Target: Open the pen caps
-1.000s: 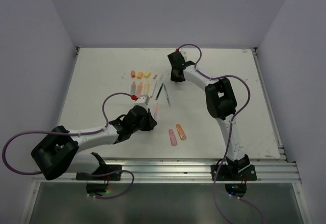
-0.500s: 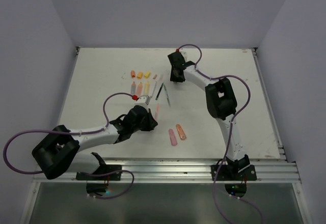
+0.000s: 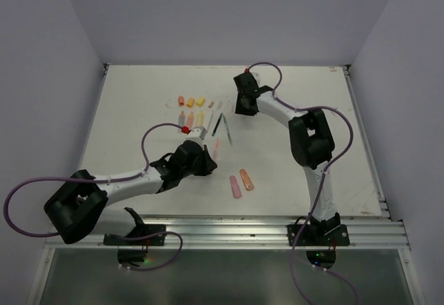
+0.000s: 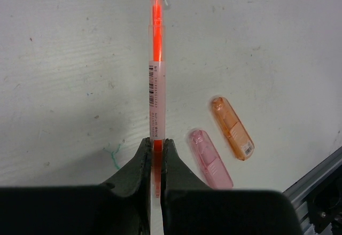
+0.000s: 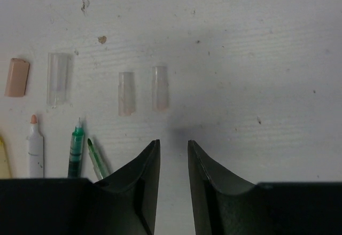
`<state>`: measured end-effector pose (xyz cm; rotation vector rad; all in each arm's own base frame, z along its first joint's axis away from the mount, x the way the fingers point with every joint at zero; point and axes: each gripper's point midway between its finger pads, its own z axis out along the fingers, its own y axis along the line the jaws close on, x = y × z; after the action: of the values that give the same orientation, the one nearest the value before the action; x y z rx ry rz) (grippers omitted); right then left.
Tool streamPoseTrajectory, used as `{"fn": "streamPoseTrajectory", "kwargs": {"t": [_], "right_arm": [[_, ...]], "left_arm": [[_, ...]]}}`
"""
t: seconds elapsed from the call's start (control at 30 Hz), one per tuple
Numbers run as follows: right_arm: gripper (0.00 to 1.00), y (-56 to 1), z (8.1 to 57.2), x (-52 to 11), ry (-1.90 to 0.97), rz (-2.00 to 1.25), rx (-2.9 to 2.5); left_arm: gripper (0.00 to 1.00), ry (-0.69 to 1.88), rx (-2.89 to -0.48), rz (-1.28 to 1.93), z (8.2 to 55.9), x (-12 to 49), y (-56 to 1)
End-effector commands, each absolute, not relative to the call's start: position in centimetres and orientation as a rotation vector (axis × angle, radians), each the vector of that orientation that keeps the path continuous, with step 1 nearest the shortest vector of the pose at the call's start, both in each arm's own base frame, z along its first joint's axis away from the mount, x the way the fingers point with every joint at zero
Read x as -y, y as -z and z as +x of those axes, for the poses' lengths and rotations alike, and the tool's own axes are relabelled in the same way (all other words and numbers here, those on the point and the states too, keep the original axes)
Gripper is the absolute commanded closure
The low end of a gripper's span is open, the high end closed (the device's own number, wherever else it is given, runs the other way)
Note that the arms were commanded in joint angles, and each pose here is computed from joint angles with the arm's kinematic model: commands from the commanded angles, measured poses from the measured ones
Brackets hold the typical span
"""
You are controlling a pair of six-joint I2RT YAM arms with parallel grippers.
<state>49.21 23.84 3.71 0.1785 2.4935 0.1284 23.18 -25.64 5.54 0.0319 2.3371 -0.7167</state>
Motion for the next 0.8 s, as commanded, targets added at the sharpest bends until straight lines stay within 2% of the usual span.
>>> {"fn": "streamPoseTrajectory", "kwargs": {"t": [0.0, 0.1, 0.13, 0.2, 0.23, 0.27, 0.3, 0.33, 0.43, 0.57, 0.63, 0.67, 0.7, 0.77], "right_arm": [[0.67, -13.8, 49.2, -23.7, -0.267, 0.208, -2.312], [0.62, -15.6, 47.4, -23.0, -0.300, 0.204, -2.280], [0.60, -18.4, 46.6, -22.7, -0.338, 0.203, -2.229], [0.54, -18.4, 45.0, -21.7, -0.333, 0.203, -2.226], [0.46, -21.0, 44.0, -21.1, -0.357, 0.208, -2.171], [0.42, -19.9, 42.8, -20.4, -0.338, 0.204, -2.190], [0.39, -20.6, 42.2, -20.0, -0.348, 0.204, -2.167], [0.34, -22.5, 41.2, -19.3, -0.366, 0.211, -2.118], [0.26, -22.2, 38.9, -17.9, -0.373, 0.233, -2.095], [0.08, -22.8, 35.3, -15.8, -0.419, 0.283, -2.009], [0.03, -23.2, 34.7, -15.0, -0.429, 0.312, -1.944], [0.02, -21.4, 34.0, -14.3, -0.405, 0.326, -1.960], [0.01, -22.6, 33.7, -13.6, -0.412, 0.348, -1.896], [0.02, -21.4, 33.0, -12.7, -0.386, 0.362, -1.892]], "left_arm": [[1.00, 0.751, -2.265, 0.024, 25.3, 27.1, -8.5], [1.00, 0.742, -2.256, 0.033, 26.3, 28.0, -9.5], [1.00, 0.751, -2.235, 0.033, 27.0, 28.7, -10.6], [1.00, 0.717, -2.257, 0.039, 27.8, 29.1, -10.1], [1.00, 0.726, -2.235, 0.037, 28.7, 29.9, -11.3], [1.00, 0.717, -2.234, 0.038, 29.3, 30.3, -11.6], [1.00, 0.671, -2.262, 0.043, 29.8, 30.4, -10.6], [1.00, 0.683, -2.235, 0.042, 30.9, 31.4, -12.0], [1.00, 0.615, -2.259, 0.048, 33.1, 32.6, -11.6], [1.00, 0.536, -2.281, 0.037, 35.6, 33.8, -10.3], [1.00, 0.502, -2.300, 0.032, 36.6, 34.4, -9.0], [1.00, 0.489, -2.311, 0.027, 37.1, 34.4, -8.5], [1.00, 0.445, -2.339, 0.031, 37.4, 34.1, -6.9], [1.00, 0.417, -2.342, 0.021, 38.3, 34.4, -6.6]]}}
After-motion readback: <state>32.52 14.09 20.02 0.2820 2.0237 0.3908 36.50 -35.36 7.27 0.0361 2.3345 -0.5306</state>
